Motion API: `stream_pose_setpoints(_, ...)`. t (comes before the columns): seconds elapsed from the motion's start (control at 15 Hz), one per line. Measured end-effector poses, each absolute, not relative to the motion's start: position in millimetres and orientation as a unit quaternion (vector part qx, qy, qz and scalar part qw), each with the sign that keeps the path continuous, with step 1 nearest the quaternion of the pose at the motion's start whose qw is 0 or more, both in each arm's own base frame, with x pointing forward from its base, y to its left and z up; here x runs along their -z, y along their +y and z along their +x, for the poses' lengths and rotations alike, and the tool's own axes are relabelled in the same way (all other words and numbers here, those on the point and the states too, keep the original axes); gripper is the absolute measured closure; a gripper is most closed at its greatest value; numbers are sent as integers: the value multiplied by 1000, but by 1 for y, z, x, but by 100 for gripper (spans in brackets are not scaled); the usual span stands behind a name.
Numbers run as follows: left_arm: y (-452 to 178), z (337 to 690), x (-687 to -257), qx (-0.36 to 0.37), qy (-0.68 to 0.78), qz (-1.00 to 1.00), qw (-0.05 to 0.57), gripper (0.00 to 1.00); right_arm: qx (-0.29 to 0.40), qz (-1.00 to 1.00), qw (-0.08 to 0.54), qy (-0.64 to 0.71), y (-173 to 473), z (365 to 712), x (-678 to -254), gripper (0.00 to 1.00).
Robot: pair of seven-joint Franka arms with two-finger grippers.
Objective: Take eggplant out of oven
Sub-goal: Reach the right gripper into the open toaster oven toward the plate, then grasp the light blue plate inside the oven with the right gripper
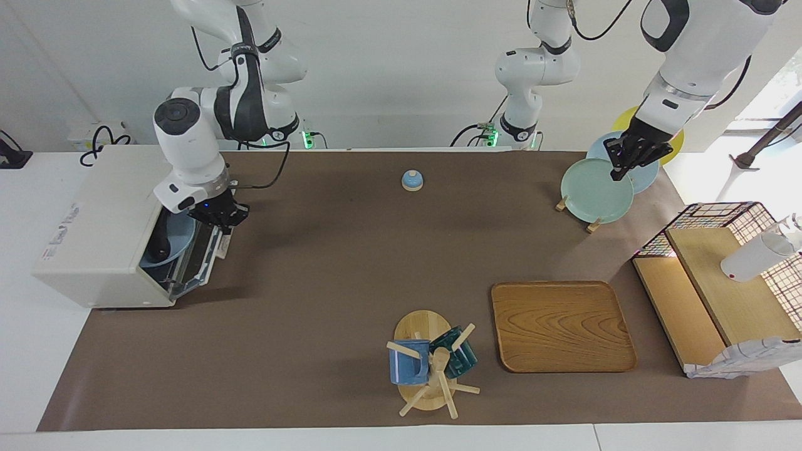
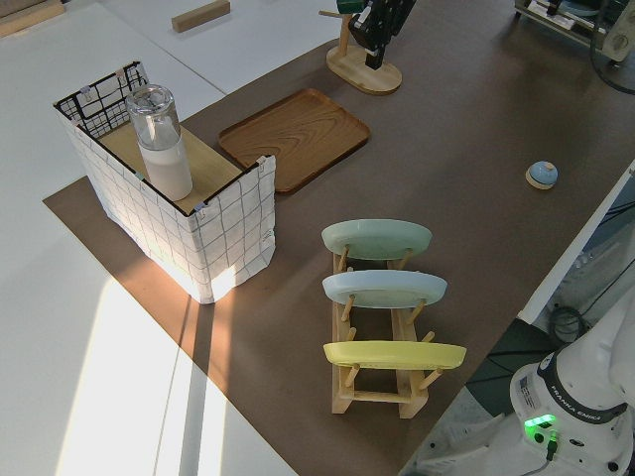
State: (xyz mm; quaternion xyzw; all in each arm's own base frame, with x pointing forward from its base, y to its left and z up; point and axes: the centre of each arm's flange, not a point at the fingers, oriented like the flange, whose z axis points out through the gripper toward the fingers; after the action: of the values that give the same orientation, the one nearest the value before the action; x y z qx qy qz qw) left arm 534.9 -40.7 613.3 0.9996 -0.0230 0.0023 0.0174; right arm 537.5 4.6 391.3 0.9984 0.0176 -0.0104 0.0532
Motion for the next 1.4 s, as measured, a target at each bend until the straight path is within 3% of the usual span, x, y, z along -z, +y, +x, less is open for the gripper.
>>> stream_pose_setpoints(0.07,-41,535,-613,-2,-23,1000,17,93,11,998,52,21,8,539,-385,99)
stream_pose_setpoints(0.6,-41,535,-610,1,-23,1000,17,5,-9,998,48,25,17,538,-358,99)
stream_pose_setpoints(0.67,-41,535,-610,1,-23,1000,17,0,-8,999,48,25,19,538,-353,99)
stream_pose_setpoints(1.27,-42,536,-610,-4,-24,1000,17,0,-5,999,47,11,25,540,-323,99)
stream_pose_setpoints(1.4,-42,536,-610,-6,-24,1000,17,19,-10,999,40,3,25,542,-326,99)
